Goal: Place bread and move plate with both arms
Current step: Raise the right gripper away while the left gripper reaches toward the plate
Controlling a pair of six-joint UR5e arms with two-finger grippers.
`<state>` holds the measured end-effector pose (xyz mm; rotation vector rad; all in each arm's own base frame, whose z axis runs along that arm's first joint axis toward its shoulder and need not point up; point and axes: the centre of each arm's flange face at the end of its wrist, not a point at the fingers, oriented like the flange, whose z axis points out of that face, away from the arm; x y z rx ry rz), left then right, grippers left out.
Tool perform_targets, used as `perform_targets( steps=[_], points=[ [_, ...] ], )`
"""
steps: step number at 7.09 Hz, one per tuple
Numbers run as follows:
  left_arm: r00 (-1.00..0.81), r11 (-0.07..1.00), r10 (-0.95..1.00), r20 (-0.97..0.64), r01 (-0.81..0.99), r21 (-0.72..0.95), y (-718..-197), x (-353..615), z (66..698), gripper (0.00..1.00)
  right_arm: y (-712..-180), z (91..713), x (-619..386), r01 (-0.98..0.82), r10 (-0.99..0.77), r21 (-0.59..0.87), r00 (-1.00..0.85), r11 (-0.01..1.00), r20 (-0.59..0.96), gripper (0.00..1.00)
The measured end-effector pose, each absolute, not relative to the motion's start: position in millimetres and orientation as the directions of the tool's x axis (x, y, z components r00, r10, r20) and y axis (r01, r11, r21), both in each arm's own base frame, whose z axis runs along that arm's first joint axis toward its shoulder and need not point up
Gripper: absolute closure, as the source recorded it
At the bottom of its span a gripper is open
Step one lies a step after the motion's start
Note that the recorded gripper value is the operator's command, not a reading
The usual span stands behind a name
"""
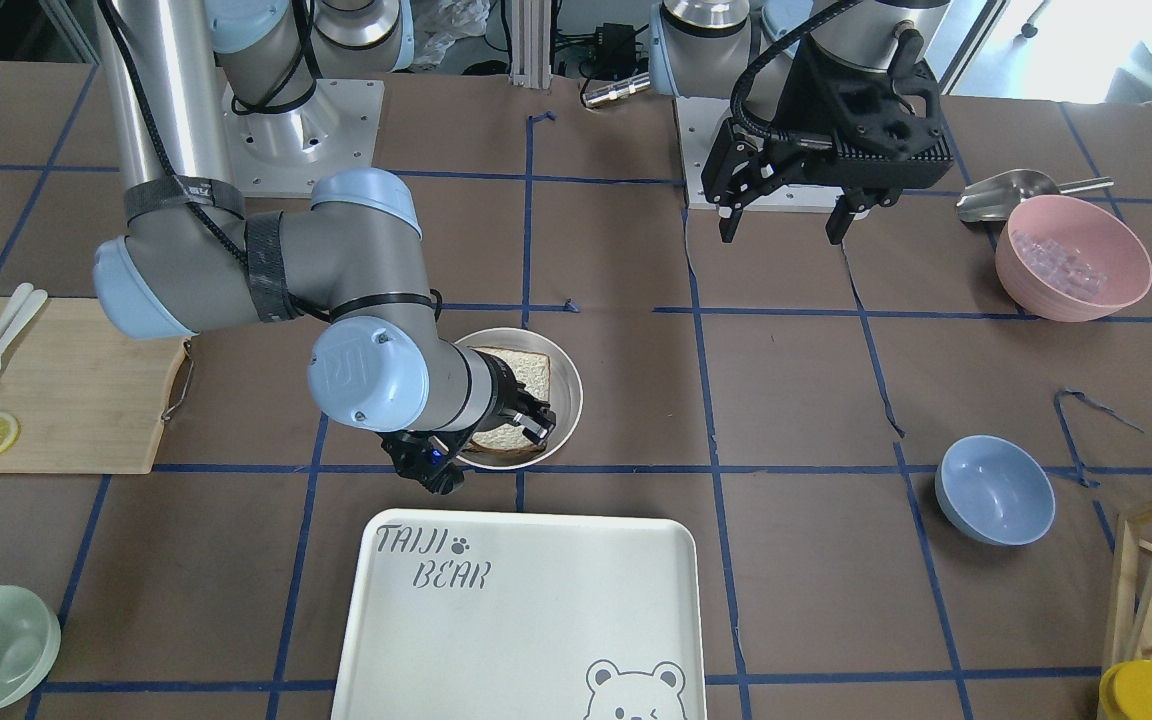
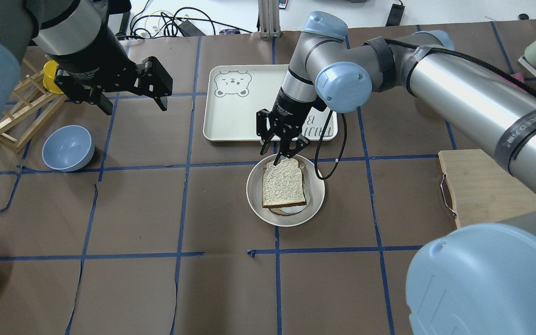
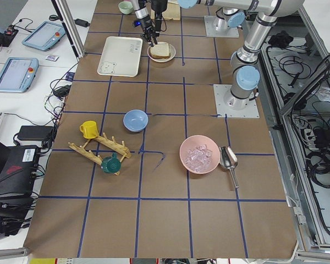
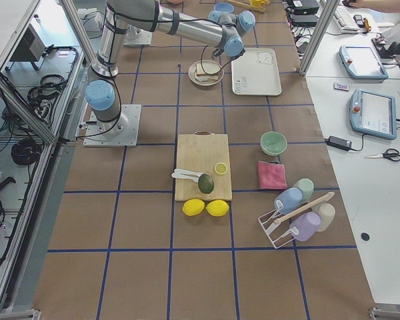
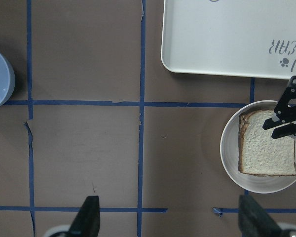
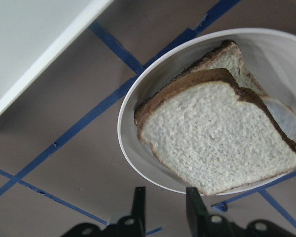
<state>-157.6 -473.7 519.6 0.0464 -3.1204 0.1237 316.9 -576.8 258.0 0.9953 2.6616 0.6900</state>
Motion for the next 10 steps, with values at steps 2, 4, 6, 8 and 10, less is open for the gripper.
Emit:
perform_targets(
  steps=[2,4,6,8,10],
  points=[
    [-0.999,0.996,-0.028,0.02,-0.029,-0.079,-474,-157,520,0.0,-580,290,297,0.523,0.596,0.398,-0.799,0.753,-0.077,0.0],
    [-0.999,0.997,-0.024,0.022,-0.025,-0.076,-474,-159,519,0.0,-586,332,229,0.445,0.481,0.28,-0.874,0.851,-0.073,0.0],
    [-1.0,0.999,-0.025,0.019,-0.026,-0.033,-479,-162,498,0.0,-579,377,147,0.281,0.304,0.229,-0.95,0.932,-0.068,0.0],
    [-0.997,0.996,-0.073,0.023,-0.072,0.053,-472,-165,440,0.0,-555,431,104,0.121,0.116,0.146,-0.993,0.982,0.037,0.0],
    [-0.976,0.978,-0.188,0.111,-0.176,0.11,-461,-182,364,0.0,-532,463,100,0.096,0.087,0.118,-0.993,0.988,0.077,0.0]
  ],
)
